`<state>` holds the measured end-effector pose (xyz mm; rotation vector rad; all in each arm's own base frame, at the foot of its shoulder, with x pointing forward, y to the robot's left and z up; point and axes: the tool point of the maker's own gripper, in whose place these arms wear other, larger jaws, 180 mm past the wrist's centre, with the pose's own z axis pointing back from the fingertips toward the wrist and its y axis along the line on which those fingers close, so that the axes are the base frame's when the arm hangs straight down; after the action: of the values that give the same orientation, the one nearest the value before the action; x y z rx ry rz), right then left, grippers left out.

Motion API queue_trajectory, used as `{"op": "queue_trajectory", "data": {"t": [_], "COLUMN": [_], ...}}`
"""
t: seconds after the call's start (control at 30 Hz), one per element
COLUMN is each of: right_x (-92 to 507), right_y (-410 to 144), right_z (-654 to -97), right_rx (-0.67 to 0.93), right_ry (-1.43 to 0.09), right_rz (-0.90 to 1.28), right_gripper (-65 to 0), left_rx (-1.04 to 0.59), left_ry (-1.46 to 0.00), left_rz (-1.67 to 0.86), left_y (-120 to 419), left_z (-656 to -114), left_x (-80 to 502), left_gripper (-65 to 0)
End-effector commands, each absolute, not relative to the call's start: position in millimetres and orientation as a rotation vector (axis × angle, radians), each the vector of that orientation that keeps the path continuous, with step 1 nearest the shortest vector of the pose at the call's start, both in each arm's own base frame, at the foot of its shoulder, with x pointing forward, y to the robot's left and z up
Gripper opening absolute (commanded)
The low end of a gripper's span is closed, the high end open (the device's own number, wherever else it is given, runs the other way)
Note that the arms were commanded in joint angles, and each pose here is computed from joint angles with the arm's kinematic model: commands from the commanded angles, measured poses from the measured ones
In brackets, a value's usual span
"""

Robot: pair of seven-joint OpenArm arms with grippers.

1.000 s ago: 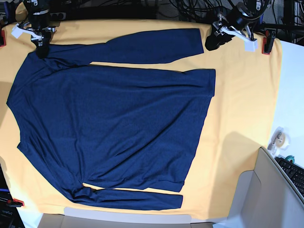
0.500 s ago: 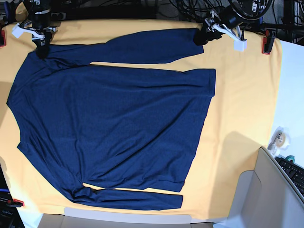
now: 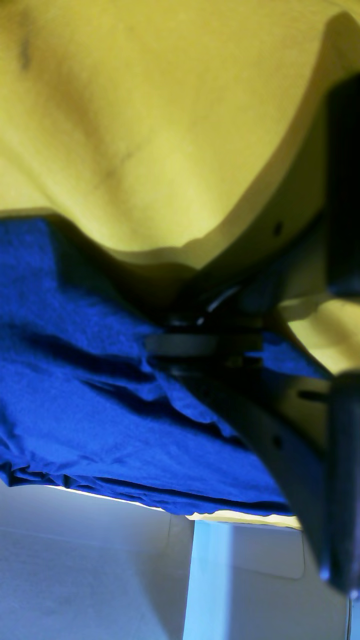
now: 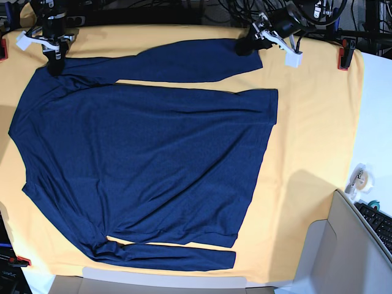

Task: Fold the T-shirt properly
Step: 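Lower the left gripper onto the sleeve cuff end and grasp it, then lift both grippers, raising the shirt's shoulder edge off the table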

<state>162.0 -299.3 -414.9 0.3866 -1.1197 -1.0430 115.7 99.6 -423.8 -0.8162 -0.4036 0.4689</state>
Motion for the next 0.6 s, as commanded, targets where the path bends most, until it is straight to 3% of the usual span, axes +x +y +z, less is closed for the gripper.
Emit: {"op": "queue_trajectory", "data": {"t": [0.0, 0.23, 0.57], "right_x": [161, 151, 141], "right_y": [-292, -275, -272], "right_z": [-437, -433, -378], "right_rx": [0.334, 0.285, 0.191], "right_ry": [-1.001, -1.0, -1.12], "right_rz": [-0.998, -0.884, -0.752], "right_gripper": [-65.0, -65.0, -65.0], "left_rx": [-0.806, -0.796, -0.871], "left_ry": [-0.386, -0.43, -0.537], "left_rz": [0.447, 0.362, 0.234], "left_y": [101, 112, 92], "left_z": [-424, -411, -366], "left_x": [111, 118, 135], "left_gripper": [-59.3, -62.4, -63.6]}}
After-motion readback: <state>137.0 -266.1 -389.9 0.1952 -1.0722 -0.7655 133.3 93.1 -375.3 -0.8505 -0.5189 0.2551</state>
